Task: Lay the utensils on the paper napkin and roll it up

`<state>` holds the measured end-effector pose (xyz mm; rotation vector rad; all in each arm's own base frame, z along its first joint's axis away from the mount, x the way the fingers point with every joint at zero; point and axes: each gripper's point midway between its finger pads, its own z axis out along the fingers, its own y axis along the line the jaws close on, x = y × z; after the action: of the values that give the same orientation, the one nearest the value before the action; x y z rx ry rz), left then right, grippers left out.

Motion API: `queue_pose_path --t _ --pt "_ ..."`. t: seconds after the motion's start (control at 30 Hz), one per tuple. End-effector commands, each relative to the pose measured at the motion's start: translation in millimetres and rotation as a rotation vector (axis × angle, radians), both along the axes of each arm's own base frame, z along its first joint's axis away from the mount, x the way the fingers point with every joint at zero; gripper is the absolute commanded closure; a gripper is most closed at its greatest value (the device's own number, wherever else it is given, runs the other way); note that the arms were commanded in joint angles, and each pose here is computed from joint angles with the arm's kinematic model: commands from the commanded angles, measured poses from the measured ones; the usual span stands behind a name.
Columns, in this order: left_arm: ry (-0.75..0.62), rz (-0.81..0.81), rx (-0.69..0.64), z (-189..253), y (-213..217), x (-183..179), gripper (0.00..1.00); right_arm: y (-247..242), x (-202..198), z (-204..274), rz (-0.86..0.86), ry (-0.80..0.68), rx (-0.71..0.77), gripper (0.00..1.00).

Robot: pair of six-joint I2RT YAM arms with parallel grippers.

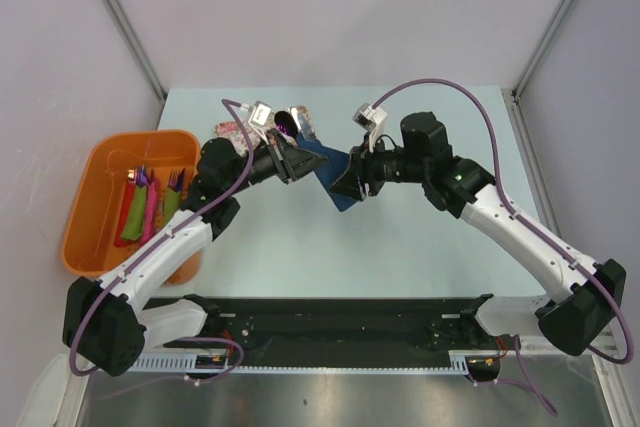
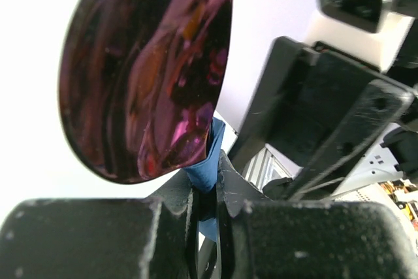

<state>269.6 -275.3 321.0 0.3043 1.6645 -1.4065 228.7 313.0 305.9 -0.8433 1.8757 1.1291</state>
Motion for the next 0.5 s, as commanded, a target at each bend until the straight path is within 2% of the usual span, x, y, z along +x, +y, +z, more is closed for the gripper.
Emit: queue_pose_path --t 0.0,0.17,0.33,0.47 --pt "-0.118 -0.050 -0.088 43.5 -0.7 -10.0 1.00 1.3 8.7 5.6 -0.013 -0.054 0.018 0.48" --pt "-0.119 -0.057 -0.093 43.6 -0.4 -12.7 1.00 -3.9 12.4 5.6 -0.030 -0.048 0.021 0.45" --pt "-0.121 -0.068 -0.097 43.1 -1.0 -14.6 1.00 -8.9 17.8 12.6 -0.043 -0.065 0.035 0.36" --pt "-0.114 -0.072 -0.098 41.2 -1.4 -15.7 1.00 -8.8 19.4 18.4 -0.041 -0.076 0.051 0.34"
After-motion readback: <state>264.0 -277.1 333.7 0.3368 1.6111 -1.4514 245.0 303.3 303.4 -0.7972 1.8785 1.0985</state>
